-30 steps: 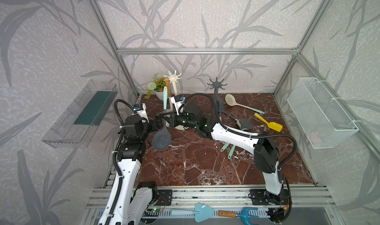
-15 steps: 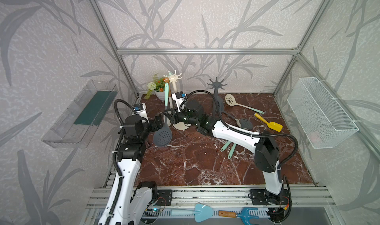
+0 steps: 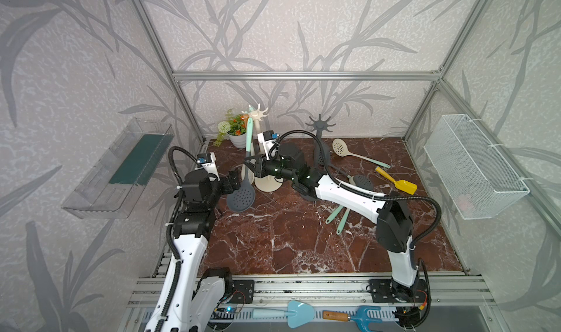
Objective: Hang the skimmer on the kitchen utensil rack
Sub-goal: Hang the skimmer on the rack.
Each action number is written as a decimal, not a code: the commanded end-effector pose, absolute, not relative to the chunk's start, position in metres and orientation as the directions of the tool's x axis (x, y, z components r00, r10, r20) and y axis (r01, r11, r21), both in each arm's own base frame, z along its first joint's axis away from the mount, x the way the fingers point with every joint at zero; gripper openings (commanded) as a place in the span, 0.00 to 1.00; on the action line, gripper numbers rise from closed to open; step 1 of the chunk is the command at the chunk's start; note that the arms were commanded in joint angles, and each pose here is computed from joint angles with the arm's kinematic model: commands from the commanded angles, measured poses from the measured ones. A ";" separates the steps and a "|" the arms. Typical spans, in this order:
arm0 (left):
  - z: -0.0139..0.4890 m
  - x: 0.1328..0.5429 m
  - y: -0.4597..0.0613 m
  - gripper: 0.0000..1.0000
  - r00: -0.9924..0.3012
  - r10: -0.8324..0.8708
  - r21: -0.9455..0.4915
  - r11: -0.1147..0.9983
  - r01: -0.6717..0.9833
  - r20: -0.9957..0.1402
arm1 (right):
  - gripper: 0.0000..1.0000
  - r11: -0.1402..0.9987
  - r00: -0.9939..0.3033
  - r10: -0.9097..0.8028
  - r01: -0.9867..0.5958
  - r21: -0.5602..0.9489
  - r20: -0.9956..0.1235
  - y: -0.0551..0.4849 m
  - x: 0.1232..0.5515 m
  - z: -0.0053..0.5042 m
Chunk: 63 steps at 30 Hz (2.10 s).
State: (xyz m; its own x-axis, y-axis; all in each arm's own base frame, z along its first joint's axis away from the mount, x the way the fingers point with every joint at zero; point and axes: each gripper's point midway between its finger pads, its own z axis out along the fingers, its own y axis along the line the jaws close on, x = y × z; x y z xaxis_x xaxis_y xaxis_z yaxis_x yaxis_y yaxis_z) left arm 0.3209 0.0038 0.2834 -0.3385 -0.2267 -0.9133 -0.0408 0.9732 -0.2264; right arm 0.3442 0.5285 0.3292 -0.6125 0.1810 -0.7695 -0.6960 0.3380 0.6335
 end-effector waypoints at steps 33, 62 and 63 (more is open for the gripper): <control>0.285 0.320 0.001 0.90 -0.331 -0.230 -0.235 0.972 -0.025 -0.915 | 0.00 0.293 -0.820 0.246 -0.445 0.846 -0.517 0.529 0.361 0.281; 0.284 0.317 0.001 0.91 -0.323 -0.244 -0.249 0.968 -0.028 -0.914 | 0.61 0.429 -0.660 0.098 -0.647 0.630 -0.745 0.489 0.324 0.311; 0.284 0.317 0.001 0.90 -0.324 -0.246 -0.251 0.968 -0.027 -0.914 | 0.61 0.431 -0.642 0.076 -0.668 0.606 -0.763 0.489 0.319 0.311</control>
